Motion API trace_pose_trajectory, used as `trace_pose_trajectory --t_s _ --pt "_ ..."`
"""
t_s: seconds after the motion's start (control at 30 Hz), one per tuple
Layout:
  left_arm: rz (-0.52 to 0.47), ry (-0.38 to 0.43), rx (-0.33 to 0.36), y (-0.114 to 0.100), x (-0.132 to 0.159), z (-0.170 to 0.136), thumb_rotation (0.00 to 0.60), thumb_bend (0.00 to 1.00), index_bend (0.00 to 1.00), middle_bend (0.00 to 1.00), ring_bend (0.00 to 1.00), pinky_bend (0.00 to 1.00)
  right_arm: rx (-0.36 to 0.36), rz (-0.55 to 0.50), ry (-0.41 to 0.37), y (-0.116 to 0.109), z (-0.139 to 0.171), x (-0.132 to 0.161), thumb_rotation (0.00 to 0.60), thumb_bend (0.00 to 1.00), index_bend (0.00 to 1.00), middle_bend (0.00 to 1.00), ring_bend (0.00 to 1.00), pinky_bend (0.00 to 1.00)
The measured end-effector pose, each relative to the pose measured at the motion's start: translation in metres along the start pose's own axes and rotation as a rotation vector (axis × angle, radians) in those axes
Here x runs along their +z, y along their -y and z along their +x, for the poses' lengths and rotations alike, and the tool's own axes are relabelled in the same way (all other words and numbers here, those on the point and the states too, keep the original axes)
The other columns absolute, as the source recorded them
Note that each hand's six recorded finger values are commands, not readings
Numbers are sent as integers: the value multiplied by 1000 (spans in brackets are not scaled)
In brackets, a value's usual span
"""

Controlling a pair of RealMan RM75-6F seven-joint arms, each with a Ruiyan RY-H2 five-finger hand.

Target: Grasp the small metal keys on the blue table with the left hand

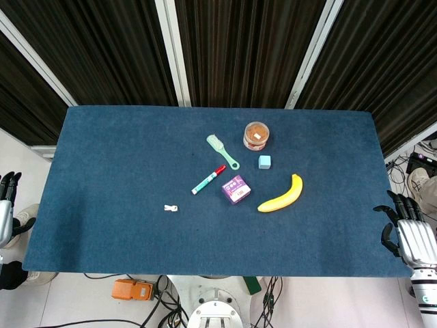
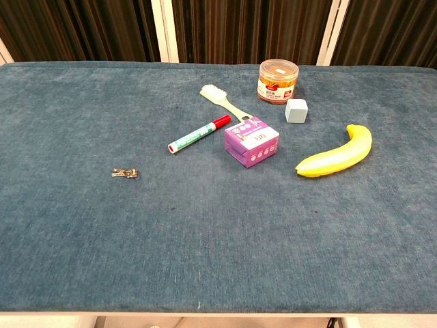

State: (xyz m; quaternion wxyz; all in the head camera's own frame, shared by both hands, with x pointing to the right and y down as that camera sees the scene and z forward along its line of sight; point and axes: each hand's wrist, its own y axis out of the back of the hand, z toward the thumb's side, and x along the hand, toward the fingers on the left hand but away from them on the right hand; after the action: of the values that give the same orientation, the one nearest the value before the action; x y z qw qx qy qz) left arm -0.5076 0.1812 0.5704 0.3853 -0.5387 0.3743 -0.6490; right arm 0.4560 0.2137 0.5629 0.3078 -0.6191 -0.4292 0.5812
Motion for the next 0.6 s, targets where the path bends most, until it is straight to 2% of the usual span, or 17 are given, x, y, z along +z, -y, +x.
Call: trace_pose_trajectory --t_s 0.4,0.6 --pt "-2 14 1 0 3 -1 600 155 1 51 0 110 -4 0 3 -1 0 0 600 1000 375 117 47 0" --pt "-12 29 -3 0 8 -3 600 158 35 51 0 110 -6 -1 1 -1 0 0 600 1000 375 117 47 0"
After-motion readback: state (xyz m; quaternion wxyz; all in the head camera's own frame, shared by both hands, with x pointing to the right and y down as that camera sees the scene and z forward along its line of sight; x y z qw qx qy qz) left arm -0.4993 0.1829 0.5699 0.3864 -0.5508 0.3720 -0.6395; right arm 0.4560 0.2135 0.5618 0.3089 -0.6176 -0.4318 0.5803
